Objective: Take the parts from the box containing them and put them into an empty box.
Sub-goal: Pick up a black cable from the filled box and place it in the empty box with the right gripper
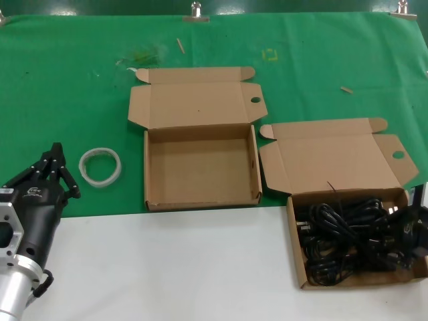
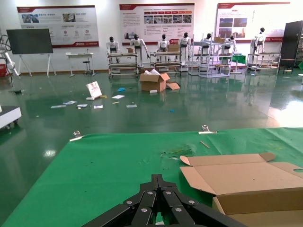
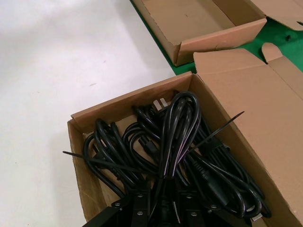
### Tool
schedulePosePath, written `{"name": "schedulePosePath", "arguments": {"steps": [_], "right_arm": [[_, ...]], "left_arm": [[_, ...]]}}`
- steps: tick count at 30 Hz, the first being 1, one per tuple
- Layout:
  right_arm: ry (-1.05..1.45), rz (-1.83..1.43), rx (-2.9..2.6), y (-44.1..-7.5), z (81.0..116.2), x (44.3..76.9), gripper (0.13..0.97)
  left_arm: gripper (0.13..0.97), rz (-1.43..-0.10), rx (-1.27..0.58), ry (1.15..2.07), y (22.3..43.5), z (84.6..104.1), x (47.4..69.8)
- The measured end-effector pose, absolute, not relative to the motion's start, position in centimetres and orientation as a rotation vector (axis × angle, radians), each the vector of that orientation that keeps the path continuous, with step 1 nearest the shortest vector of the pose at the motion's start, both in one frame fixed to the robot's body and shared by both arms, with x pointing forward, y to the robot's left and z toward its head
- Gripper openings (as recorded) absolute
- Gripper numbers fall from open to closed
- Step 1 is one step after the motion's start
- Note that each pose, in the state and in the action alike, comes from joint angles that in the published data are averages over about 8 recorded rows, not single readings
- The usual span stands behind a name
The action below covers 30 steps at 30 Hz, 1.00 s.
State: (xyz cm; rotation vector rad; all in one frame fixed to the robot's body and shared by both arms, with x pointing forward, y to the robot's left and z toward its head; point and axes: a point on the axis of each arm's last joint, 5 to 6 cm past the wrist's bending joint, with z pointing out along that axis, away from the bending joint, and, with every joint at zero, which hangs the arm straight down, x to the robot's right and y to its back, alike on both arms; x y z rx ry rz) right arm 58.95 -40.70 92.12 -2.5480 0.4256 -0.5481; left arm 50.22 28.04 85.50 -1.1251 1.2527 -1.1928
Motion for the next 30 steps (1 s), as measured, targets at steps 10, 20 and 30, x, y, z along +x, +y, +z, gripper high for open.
{"name": "schedulePosePath", "arguments": {"steps": [10,20,30], "right_arm": [[0.414,-0.567,-2.548,-40.4,92.1,59.1,0.216],[0.401,-0.596,-2.544,-40.8,93.1,59.2,0.212],[0.381,-0.637,-2.526,-41.2,95.0,59.1,0.211]], "left_arm": [[0.14,-1.193,-1.125,1.253,28.0,85.5,50.2],[0.14,-1.193,-1.125,1.253,28.0,85.5,50.2],[0.14,-1.193,-1.125,1.253,28.0,85.5,50.2]]}}
